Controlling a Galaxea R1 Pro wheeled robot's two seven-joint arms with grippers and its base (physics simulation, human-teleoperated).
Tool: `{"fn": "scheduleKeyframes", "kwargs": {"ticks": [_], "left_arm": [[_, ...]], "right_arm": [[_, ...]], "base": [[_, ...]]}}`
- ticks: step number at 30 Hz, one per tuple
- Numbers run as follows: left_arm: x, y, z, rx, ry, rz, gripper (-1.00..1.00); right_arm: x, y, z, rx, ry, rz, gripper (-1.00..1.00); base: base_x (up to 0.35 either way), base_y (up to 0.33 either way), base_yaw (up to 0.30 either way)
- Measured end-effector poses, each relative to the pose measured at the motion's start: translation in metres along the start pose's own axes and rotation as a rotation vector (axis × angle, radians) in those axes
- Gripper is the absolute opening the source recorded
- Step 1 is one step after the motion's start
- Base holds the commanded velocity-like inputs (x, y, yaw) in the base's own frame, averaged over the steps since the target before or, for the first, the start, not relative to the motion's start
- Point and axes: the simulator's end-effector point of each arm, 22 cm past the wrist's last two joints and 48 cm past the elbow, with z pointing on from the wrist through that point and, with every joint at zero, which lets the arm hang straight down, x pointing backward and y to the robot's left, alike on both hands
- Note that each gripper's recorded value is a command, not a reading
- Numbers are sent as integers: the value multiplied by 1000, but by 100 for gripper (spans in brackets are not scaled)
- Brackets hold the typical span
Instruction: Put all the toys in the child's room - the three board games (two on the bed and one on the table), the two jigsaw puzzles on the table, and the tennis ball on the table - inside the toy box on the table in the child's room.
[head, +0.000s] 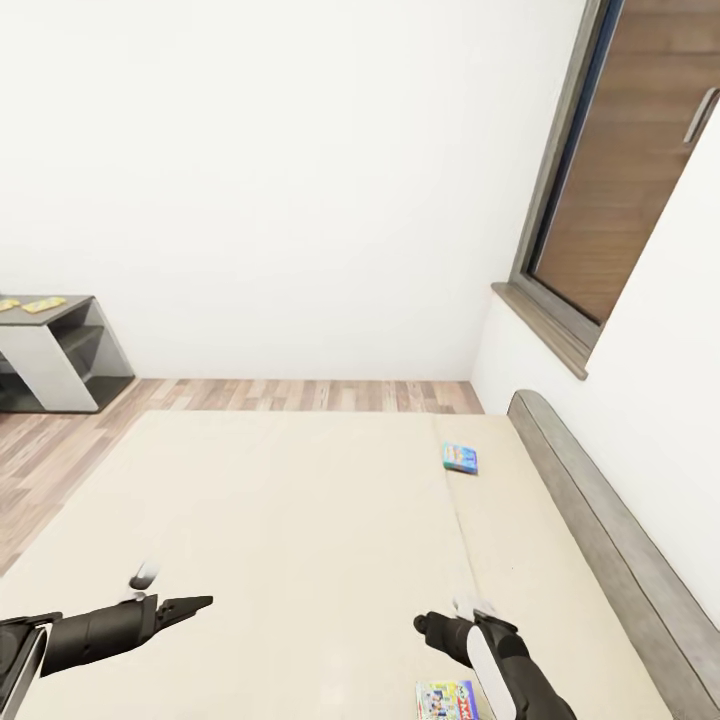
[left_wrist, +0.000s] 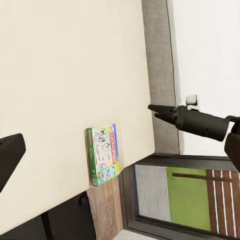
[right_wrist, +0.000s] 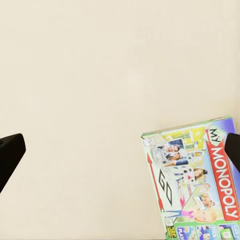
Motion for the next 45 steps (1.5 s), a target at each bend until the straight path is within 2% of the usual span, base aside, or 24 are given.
{"fn": "scheduleKeyframes", "kwargs": {"ticks": [8, 28, 40, 42, 45], "left_arm": [[3, 4, 2, -4, 8, -9, 100], [10, 14, 8, -12, 26, -33, 100], [14, 20, 12, -16, 36, -48, 100], [15, 21, 12, -17, 38, -50, 100], [16, 23, 13, -20, 41, -54, 100]], "right_arm": [[10, -4, 7, 11, 19, -2, 100], [67, -29, 30, 60, 118, 17, 100], [66, -47, 35, 87, 111, 19, 100], [59, -56, 34, 96, 104, 15, 100], [38, -79, 32, 124, 87, 7, 100]], "base": [[0, 0, 0], [0, 0, 0], [0, 0, 0], [0, 0, 0], [0, 0, 0]]}}
